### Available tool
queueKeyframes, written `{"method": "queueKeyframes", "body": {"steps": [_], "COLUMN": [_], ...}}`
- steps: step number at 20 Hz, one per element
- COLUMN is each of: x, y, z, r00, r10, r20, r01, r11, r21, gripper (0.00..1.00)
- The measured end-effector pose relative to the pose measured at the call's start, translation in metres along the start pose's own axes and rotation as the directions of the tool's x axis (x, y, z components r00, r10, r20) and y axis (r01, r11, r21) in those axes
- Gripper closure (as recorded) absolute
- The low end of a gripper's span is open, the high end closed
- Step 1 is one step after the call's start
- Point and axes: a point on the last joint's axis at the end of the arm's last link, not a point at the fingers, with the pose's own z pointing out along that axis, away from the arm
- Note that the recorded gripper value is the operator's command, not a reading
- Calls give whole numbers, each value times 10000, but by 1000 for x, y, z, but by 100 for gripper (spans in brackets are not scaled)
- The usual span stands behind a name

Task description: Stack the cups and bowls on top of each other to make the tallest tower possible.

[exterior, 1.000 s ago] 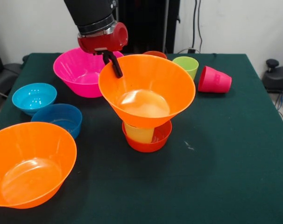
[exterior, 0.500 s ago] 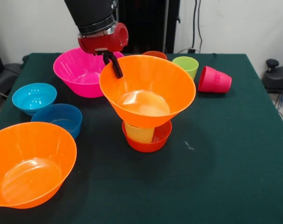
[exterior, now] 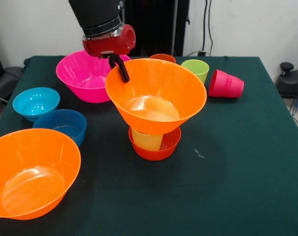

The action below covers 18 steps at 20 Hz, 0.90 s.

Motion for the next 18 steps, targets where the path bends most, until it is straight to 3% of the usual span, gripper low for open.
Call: {"method": "queueKeyframes", "body": {"steps": [4, 5, 18], "x": [0, 0, 0], "y": [0, 0, -1], "z": [0, 0, 1], "r00": [10000, 10000, 10000], "r10": [-15, -24, -73], "r20": [9, 12, 37], "r01": [15, 24, 73], "r11": [10000, 10000, 10000], "r21": [11, 16, 36], "gripper": [100, 0, 0]}}
